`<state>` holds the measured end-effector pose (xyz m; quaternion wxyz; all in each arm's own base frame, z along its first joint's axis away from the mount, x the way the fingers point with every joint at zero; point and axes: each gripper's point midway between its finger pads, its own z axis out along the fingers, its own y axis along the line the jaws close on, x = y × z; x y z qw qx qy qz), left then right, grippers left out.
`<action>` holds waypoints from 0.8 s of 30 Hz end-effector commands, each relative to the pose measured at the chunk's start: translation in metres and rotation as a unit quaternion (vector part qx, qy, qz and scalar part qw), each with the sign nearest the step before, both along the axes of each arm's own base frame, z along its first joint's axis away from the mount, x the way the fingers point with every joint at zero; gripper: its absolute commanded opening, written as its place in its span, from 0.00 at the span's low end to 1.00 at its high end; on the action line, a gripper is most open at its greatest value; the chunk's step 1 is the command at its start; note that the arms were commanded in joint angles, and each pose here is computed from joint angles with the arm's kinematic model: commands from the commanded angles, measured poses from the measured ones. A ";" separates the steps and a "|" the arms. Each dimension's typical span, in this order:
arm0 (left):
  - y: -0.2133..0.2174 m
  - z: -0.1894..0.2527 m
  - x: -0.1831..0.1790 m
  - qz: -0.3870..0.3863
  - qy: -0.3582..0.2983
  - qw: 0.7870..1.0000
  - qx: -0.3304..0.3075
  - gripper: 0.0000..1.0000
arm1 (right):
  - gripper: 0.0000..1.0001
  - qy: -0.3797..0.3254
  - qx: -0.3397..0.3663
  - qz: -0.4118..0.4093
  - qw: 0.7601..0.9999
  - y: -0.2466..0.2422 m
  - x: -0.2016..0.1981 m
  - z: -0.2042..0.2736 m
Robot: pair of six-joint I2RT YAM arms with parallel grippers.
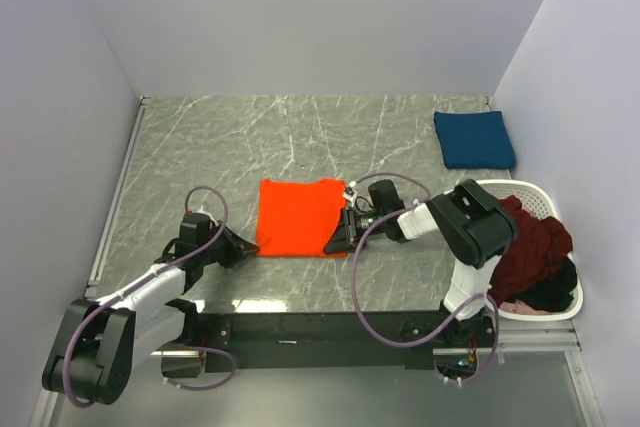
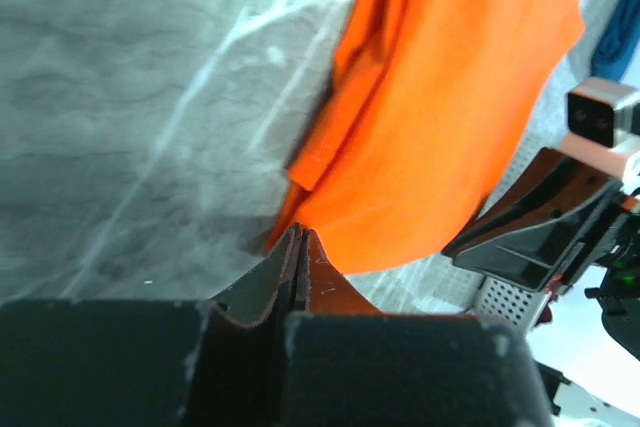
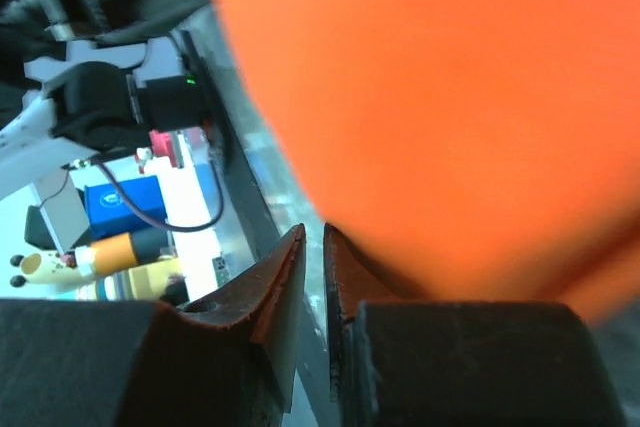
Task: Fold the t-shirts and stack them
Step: Fold the tshirt
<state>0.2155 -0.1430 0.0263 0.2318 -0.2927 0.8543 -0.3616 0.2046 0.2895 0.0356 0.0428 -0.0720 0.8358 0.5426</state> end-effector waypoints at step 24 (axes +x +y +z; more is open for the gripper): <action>-0.026 0.144 0.032 -0.090 -0.211 0.960 0.159 0.64 | 0.51 -0.164 -0.292 -0.266 0.904 -0.148 0.067 0.078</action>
